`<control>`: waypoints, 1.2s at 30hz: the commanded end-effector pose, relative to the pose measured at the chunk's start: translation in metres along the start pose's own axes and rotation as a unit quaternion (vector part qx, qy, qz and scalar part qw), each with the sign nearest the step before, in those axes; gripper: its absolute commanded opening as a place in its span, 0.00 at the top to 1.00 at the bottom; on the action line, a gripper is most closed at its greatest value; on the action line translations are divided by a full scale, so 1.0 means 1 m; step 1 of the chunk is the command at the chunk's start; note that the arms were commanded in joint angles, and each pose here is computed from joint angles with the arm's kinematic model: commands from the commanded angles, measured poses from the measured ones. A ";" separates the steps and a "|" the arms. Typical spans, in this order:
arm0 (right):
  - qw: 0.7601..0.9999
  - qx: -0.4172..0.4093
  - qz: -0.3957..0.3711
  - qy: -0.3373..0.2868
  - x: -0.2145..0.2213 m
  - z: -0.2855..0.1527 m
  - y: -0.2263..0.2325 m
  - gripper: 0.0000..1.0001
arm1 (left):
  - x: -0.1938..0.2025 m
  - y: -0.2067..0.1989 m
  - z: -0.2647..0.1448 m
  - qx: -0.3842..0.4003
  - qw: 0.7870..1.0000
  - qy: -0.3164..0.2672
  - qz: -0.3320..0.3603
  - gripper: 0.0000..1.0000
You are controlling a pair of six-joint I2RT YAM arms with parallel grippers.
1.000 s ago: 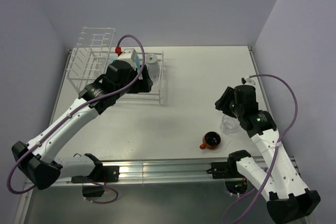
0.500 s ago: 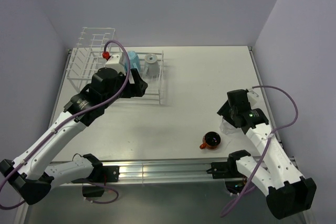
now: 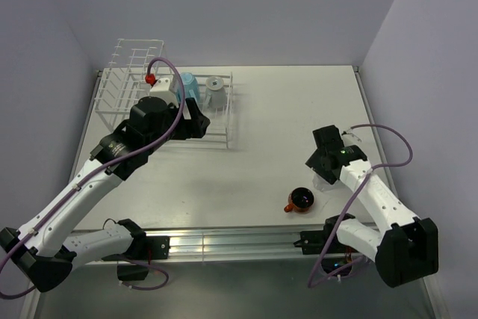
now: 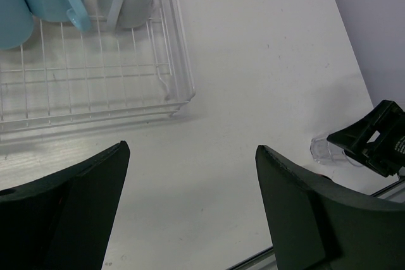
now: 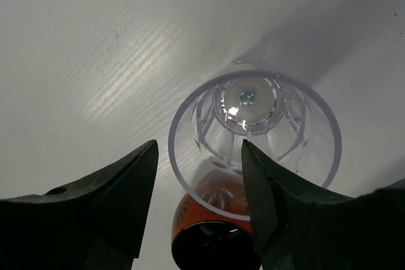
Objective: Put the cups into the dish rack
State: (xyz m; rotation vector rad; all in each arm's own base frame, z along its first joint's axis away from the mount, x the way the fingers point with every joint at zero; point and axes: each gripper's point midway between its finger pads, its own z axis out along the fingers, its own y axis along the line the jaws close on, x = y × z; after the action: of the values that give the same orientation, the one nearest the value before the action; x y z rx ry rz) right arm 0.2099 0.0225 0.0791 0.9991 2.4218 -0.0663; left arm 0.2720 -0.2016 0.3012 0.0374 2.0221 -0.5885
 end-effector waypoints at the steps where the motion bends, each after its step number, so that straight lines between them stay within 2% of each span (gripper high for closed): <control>1: 1.000 0.010 0.010 -0.027 -0.013 0.009 0.005 0.37 | -0.006 -0.005 -0.002 0.010 1.000 -0.012 -0.006 0.12; 5: 1.000 0.023 -0.001 -0.015 -0.009 0.019 0.004 0.39 | -0.005 -0.005 -0.001 0.011 1.000 -0.010 -0.006 0.12; 7: 1.000 0.025 -0.004 -0.011 -0.007 0.023 0.004 0.46 | -0.006 -0.005 -0.002 0.010 1.000 -0.011 -0.006 0.12; 8: 1.000 0.025 -0.008 -0.008 -0.006 0.024 0.004 0.63 | -0.006 -0.004 -0.002 0.008 1.000 -0.011 -0.006 0.12; 10: 1.000 0.022 -0.006 -0.009 -0.009 0.024 0.005 0.82 | -0.006 -0.005 -0.002 0.009 1.000 -0.011 -0.006 0.12; 11: 1.000 0.017 -0.008 -0.011 -0.012 0.022 0.008 1.00 | -0.007 -0.006 -0.002 0.010 1.000 -0.012 -0.007 0.12; 15: 0.999 0.006 -0.012 -0.029 -0.030 0.010 0.018 1.00 | -0.005 -0.009 0.001 0.017 1.000 -0.007 -0.009 0.12; 19: 0.997 -0.042 -0.019 -0.056 -0.059 -0.019 0.045 1.00 | -0.007 -0.017 0.004 0.032 0.999 -0.006 -0.016 0.12; 21: 0.991 -0.106 -0.037 -0.074 -0.078 -0.043 0.072 1.00 | -0.009 -0.021 0.005 0.043 0.999 -0.009 -0.019 0.11; 22: 0.983 -0.165 -0.048 -0.062 -0.076 -0.060 0.090 1.00 | -0.008 -0.027 0.004 0.057 0.998 -0.004 -0.019 0.11; 24: 0.961 -0.257 -0.076 -0.063 -0.077 -0.089 0.117 1.00 | -0.012 -0.035 0.003 0.078 0.997 -0.012 -0.022 0.09; 25: 0.937 -0.332 -0.077 -0.081 -0.083 -0.115 0.138 1.00 | -0.008 -0.039 0.004 0.095 0.995 -0.004 -0.021 0.08; 26: 0.908 -0.407 -0.086 -0.045 -0.068 -0.138 0.156 1.00 | -0.014 -0.041 0.005 0.107 0.994 -0.016 -0.025 0.06; 27: 0.877 -0.469 -0.089 -0.052 -0.070 -0.164 0.172 1.00 | -0.015 -0.045 0.006 0.123 0.992 -0.013 -0.030 0.06; 28: 0.847 -0.524 -0.095 -0.009 -0.056 -0.186 0.183 1.00 | -0.012 -0.048 0.006 0.152 0.988 0.000 -0.035 0.05; 30: 0.807 -0.579 -0.118 0.007 -0.043 -0.218 0.200 1.00 | -0.021 -0.055 0.007 0.195 0.980 -0.010 -0.047 0.05; 32: 0.780 -0.610 -0.140 0.010 -0.036 -0.245 0.213 1.00 | -0.020 -0.057 0.007 0.235 0.970 0.007 -0.065 0.04; 33: 0.755 -0.637 -0.157 0.011 -0.025 -0.264 0.220 1.00 | -0.023 -0.059 0.010 0.247 0.966 0.004 -0.069 0.04; 35: 0.727 -0.668 -0.158 0.019 -0.019 -0.290 0.225 1.00 | -0.023 -0.058 0.015 0.255 0.964 0.012 -0.073 0.04; 36: 0.698 -0.697 -0.166 0.024 -0.013 -0.309 0.228 1.00 | -0.020 -0.058 0.020 0.258 0.963 0.021 -0.075 0.03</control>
State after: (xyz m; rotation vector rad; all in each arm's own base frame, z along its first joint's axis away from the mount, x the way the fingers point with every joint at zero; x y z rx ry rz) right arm 0.2628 0.2195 0.3041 0.0715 2.0413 1.1872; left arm 0.2904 -0.2354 0.3109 0.0993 1.9530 -1.0216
